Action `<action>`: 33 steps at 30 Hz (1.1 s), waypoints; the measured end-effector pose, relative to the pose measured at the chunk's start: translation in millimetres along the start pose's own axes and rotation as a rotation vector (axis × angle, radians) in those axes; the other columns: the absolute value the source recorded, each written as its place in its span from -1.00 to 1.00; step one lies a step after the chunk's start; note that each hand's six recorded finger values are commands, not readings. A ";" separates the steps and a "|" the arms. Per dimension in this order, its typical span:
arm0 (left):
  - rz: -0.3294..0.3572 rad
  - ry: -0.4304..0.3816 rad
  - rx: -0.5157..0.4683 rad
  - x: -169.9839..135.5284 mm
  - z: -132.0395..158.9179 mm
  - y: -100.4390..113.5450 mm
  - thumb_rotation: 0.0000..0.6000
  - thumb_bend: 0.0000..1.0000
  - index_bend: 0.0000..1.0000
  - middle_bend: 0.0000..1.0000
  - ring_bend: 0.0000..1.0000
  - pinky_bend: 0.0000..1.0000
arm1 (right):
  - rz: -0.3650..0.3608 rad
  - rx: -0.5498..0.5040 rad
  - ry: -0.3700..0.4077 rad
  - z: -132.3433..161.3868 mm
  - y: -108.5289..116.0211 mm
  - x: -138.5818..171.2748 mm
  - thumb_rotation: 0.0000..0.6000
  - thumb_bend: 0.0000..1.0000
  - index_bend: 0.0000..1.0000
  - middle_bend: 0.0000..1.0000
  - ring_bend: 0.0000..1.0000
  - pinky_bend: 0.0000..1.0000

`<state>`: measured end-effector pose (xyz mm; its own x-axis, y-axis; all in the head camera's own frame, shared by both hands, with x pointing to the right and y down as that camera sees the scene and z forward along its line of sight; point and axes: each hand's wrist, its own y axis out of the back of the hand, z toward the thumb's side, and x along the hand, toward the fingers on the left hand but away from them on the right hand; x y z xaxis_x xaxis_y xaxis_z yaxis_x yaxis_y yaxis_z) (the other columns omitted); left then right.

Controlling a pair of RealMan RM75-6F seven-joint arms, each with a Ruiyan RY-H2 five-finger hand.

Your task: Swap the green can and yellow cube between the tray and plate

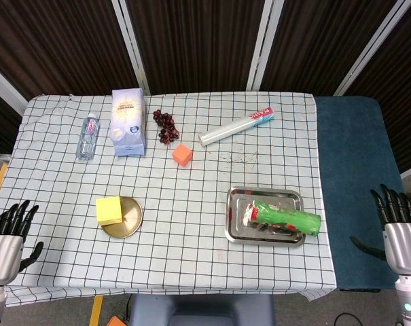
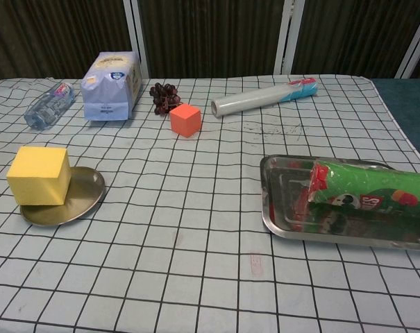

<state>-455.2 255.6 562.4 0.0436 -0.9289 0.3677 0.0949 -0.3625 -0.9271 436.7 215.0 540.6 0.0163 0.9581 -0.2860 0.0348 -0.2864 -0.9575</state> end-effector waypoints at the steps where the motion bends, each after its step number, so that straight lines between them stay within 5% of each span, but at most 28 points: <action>1: 0.001 0.001 -0.001 0.0 -0.1 0.2 1.00 -0.32 -0.88 -0.95 -1.00 -0.70 | 0.003 -0.002 0.002 0.4 -0.1 0.3 1.00 -0.92 -1.00 -1.00 -1.00 -1.00; 16: 0.003 0.004 -0.030 0.9 -4.5 2.3 1.00 -0.32 -0.87 -0.94 -0.99 -0.70 | 0.007 -0.020 0.024 7.9 -7.9 -5.9 1.00 -0.92 -1.00 -1.00 -1.00 -1.00; 33: 0.012 0.004 -0.021 1.4 -4.2 4.3 1.00 -0.32 -0.87 -0.91 -0.99 -0.70 | 0.281 -0.022 0.189 74.1 -49.2 -53.4 1.00 -0.92 -0.82 -0.82 -0.87 -0.86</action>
<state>-458.9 252.4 558.7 0.0403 -0.9335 0.3563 0.0737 -0.3528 -0.9328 360.1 178.4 600.2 0.2132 0.8242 -0.5247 0.0238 -0.5413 -0.8405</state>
